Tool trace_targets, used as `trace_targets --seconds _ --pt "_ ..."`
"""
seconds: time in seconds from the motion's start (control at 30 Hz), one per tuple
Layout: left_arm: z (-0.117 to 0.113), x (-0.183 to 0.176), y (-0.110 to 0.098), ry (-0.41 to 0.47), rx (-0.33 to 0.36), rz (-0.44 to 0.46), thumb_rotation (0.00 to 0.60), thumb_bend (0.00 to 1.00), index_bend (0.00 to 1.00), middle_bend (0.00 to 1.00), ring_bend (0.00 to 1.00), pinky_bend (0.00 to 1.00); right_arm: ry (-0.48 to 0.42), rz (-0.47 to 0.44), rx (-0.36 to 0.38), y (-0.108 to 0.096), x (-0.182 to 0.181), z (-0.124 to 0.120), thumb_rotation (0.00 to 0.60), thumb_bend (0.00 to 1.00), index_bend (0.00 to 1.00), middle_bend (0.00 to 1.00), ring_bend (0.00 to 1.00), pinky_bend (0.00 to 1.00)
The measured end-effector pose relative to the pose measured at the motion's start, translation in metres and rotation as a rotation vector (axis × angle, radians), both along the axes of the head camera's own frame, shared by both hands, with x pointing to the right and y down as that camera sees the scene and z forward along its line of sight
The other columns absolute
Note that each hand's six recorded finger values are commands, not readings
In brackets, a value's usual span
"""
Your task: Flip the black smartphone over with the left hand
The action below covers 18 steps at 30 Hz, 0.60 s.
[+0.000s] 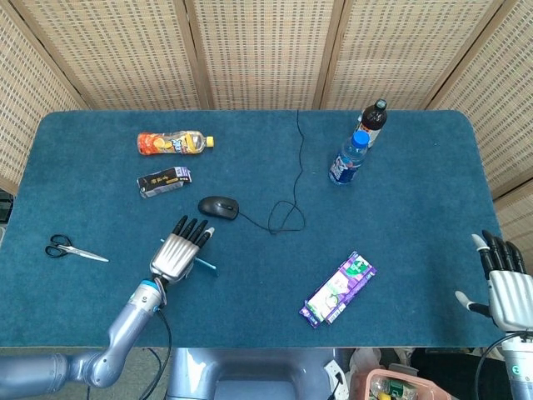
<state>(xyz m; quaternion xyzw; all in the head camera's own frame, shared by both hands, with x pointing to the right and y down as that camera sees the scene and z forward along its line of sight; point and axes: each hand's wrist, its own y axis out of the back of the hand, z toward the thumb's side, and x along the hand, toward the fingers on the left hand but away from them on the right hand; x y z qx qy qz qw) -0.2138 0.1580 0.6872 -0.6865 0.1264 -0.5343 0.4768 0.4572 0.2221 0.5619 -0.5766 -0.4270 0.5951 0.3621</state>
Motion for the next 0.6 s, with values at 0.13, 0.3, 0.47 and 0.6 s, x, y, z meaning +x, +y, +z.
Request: trace_targets --seconds 0.13,0.3,0.47,0.6 --pt "-0.006 0.007 -0.009 0.097 0.029 -0.006 0.6 0.09 0.0 0.0 0.0 0.0 -0.002 0.001 0.001 0.0 0.0 0.0 0.6 0.0 0.0 0.0 0.0 0.0" --pt "-0.019 -0.008 -0.02 0.148 0.07 -0.058 0.6 0.0 0.0 0.0 0.0 0.0 -0.005 0.001 0.0 0.0 0.0 -0.001 0.6 0.0 0.0 0.0 0.0 0.0" --pt "-0.043 -0.049 -0.029 0.171 0.146 -0.158 0.6 0.0 0.0 0.0 0.0 0.0 -0.012 -0.004 0.004 0.0 -0.002 -0.002 0.6 0.0 0.0 0.0 0.0 0.0" --pt "-0.068 -0.094 -0.027 0.227 0.198 -0.248 0.6 0.0 0.0 0.0 0.0 0.0 -0.012 -0.009 0.008 0.0 -0.004 -0.003 0.6 0.0 0.0 0.0 0.0 0.0"
